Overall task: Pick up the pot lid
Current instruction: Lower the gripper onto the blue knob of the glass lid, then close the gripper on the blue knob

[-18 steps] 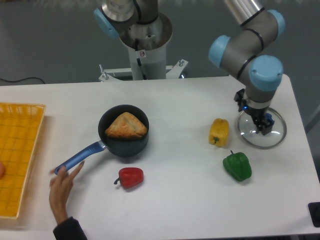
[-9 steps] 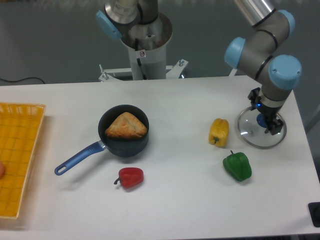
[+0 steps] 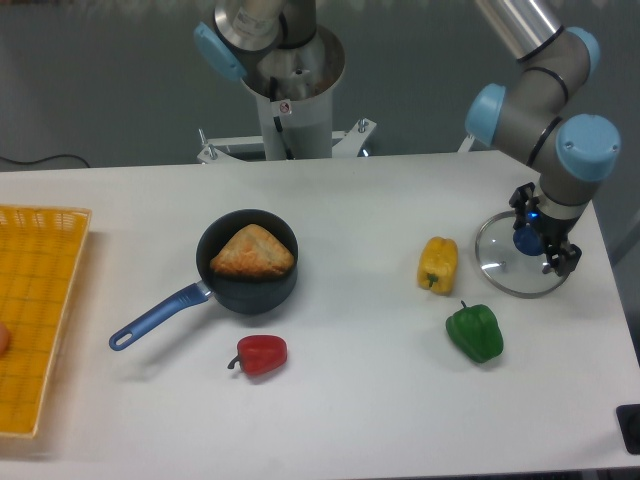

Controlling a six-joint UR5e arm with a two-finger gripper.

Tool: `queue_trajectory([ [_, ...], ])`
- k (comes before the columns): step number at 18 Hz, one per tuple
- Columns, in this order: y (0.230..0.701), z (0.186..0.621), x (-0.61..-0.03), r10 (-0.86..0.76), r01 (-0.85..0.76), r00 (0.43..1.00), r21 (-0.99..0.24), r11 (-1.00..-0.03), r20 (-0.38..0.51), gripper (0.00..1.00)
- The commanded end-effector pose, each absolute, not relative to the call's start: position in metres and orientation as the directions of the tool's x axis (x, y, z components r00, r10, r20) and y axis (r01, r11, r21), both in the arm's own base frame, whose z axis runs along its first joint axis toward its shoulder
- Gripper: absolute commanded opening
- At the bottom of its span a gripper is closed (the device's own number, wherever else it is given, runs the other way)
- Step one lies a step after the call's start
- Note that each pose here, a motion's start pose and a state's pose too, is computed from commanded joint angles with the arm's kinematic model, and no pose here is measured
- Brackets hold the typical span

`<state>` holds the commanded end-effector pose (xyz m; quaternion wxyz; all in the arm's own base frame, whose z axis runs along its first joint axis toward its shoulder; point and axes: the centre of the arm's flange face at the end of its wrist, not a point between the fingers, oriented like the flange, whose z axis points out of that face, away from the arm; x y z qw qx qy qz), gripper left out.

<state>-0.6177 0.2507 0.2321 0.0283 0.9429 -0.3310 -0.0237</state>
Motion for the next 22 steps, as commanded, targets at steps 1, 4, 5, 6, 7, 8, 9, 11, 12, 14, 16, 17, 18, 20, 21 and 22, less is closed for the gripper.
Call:
queue_trajectory([
  [1,0.253,0.235,-0.618,-0.627,-0.624,0.779,0.071,-0.778,-0.030,1.00],
  [4,0.261,0.239,-0.606,-0.634,-0.631,0.773,0.076,-0.772,-0.027,1.00],
  [5,0.262,0.241,-0.604,-0.635,-0.632,0.772,0.074,-0.772,-0.031,1.00],
  [6,0.259,0.244,-0.603,-0.633,-0.629,0.774,0.072,-0.774,-0.033,1.00],
  [7,0.257,0.245,-0.602,-0.631,-0.628,0.775,0.074,-0.775,-0.036,1.00],
  [8,0.255,0.243,-0.601,-0.629,-0.626,0.777,0.073,-0.777,-0.035,1.00],
  [9,0.253,0.241,-0.600,-0.629,-0.626,0.777,0.073,-0.777,-0.034,1.00],
  [11,0.249,0.238,-0.599,-0.631,-0.628,0.775,0.075,-0.775,-0.037,1.00],
  [12,0.249,0.238,-0.599,-0.631,-0.628,0.775,0.077,-0.775,-0.034,1.00],
  [14,0.248,0.237,-0.599,-0.633,-0.629,0.774,0.078,-0.774,-0.031,1.00],
  [16,0.246,0.234,-0.600,-0.631,-0.628,0.775,0.074,-0.774,-0.028,1.00],
  [17,0.246,0.232,-0.600,-0.631,-0.628,0.775,0.073,-0.774,-0.025,1.00],
  [18,0.246,0.230,-0.601,-0.630,-0.628,0.776,0.071,-0.775,-0.023,1.00],
  [20,0.245,0.225,-0.602,-0.630,-0.628,0.776,0.068,-0.775,-0.017,1.00],
  [21,0.245,0.224,-0.602,-0.629,-0.627,0.777,0.068,-0.776,-0.016,1.00],
  [22,0.246,0.222,-0.604,-0.629,-0.627,0.777,0.067,-0.776,-0.015,1.00],
])
